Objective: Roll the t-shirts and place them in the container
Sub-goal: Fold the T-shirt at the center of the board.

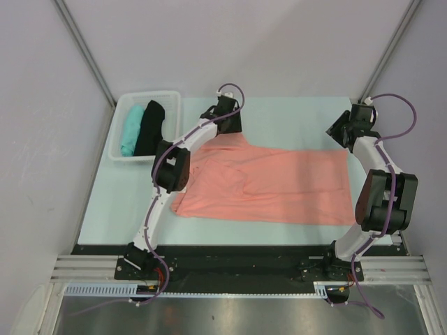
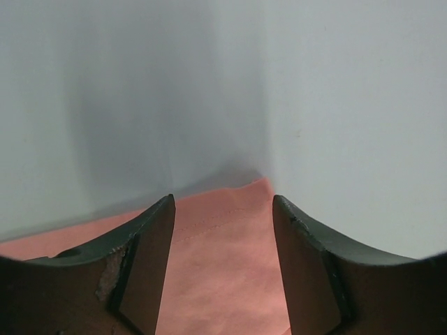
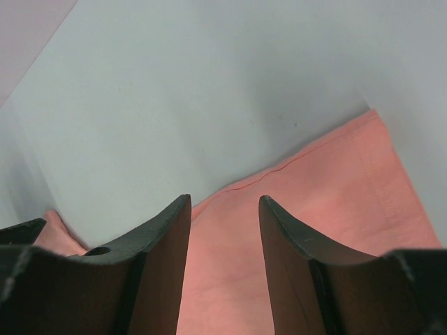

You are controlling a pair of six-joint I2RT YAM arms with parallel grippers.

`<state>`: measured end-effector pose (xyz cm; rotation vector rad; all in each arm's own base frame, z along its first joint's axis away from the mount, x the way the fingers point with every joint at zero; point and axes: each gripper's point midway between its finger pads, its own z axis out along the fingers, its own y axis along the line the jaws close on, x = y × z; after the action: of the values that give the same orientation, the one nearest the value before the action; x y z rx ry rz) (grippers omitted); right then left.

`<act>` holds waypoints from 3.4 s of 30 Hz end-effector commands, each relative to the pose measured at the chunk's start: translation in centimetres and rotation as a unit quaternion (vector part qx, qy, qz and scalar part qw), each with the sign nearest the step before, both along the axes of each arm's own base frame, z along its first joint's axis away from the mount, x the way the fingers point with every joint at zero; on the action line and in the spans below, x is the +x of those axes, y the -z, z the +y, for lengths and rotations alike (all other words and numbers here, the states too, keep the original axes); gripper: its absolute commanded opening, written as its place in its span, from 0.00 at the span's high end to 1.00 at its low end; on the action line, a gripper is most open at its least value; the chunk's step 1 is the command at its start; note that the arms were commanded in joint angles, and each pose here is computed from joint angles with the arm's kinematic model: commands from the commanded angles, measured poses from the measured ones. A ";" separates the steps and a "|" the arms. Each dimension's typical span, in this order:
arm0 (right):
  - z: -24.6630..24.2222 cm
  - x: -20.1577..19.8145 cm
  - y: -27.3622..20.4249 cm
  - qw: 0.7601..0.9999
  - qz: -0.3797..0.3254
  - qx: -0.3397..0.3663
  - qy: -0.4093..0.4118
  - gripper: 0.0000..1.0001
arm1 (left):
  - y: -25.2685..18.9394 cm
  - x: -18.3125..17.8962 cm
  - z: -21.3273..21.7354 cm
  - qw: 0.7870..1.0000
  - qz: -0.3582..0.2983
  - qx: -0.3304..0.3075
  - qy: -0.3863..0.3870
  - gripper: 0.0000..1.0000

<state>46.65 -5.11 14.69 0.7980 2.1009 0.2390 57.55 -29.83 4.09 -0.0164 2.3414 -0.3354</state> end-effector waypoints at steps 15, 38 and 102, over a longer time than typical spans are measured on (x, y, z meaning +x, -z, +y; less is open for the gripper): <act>-4.9 0.3 1.7 0.999 -0.002 0.033 0.039 0.51 | 0.4 0.3 -1.6 0.998 0.014 -0.055 0.011 0.85; -9.2 1.8 10.4 0.993 0.057 0.050 0.090 0.61 | -5.7 1.0 -1.5 0.993 -0.066 -0.097 0.031 1.00; -9.0 3.1 6.3 0.983 0.141 -0.083 0.089 1.00 | -13.9 -1.5 0.4 0.983 -0.120 -0.128 0.049 1.00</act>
<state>49.53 -14.05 3.21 0.9734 2.3502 -0.1667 56.37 -29.83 9.50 -0.0143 2.2215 -0.5962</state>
